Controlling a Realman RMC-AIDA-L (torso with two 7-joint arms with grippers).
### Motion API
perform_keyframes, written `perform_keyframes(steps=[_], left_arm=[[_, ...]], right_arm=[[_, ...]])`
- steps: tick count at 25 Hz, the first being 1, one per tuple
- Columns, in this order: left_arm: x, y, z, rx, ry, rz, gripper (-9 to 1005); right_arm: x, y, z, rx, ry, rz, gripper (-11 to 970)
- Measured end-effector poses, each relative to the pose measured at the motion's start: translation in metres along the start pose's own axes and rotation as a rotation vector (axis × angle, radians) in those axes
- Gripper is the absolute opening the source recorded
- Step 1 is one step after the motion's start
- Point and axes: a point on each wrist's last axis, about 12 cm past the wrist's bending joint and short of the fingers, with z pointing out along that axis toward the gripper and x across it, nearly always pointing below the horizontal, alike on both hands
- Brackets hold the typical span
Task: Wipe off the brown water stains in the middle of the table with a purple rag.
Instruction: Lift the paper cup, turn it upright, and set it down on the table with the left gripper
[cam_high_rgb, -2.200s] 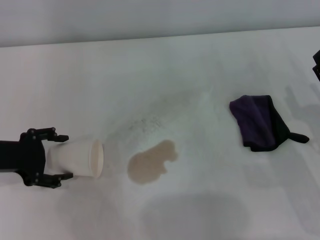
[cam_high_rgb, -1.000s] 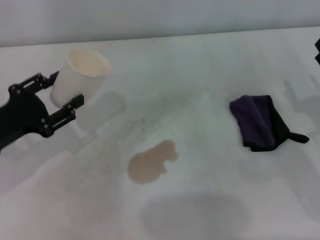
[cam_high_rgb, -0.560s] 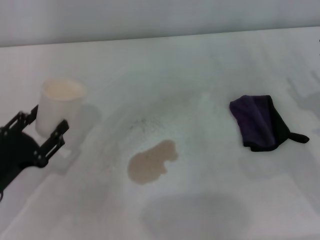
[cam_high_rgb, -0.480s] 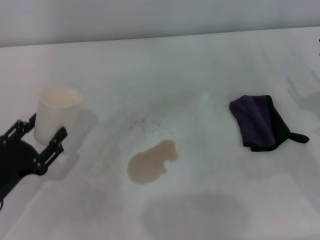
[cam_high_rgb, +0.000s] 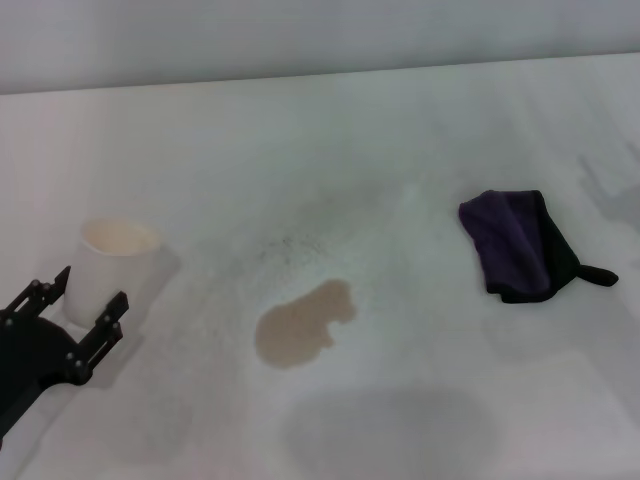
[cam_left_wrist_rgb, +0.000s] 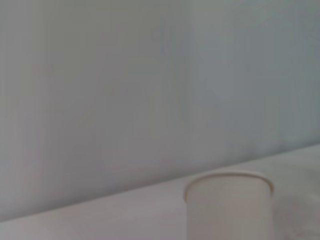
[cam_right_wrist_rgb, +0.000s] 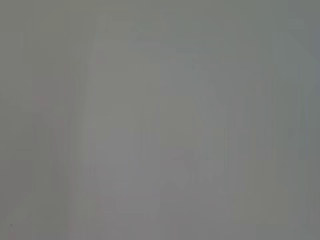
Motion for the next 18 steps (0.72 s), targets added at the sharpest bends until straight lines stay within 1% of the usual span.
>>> perform_keyframes(steps=[5,10,18], left_arm=[[0.004,0.001,0.001,-0.010,0.036,-0.001,636],[0.007,0.000,0.000,-0.007,0.057,0.000,635],[0.017,-0.014,-0.008,0.020,0.094,-0.022,637]], right_arm=[[-0.001,0.000,-0.005,0.001,-0.008,0.003,767],[-0.001,0.001,-0.006,0.000,-0.011,0.013,767],[-0.001,0.001,-0.006,0.001,-0.013,0.018,767]])
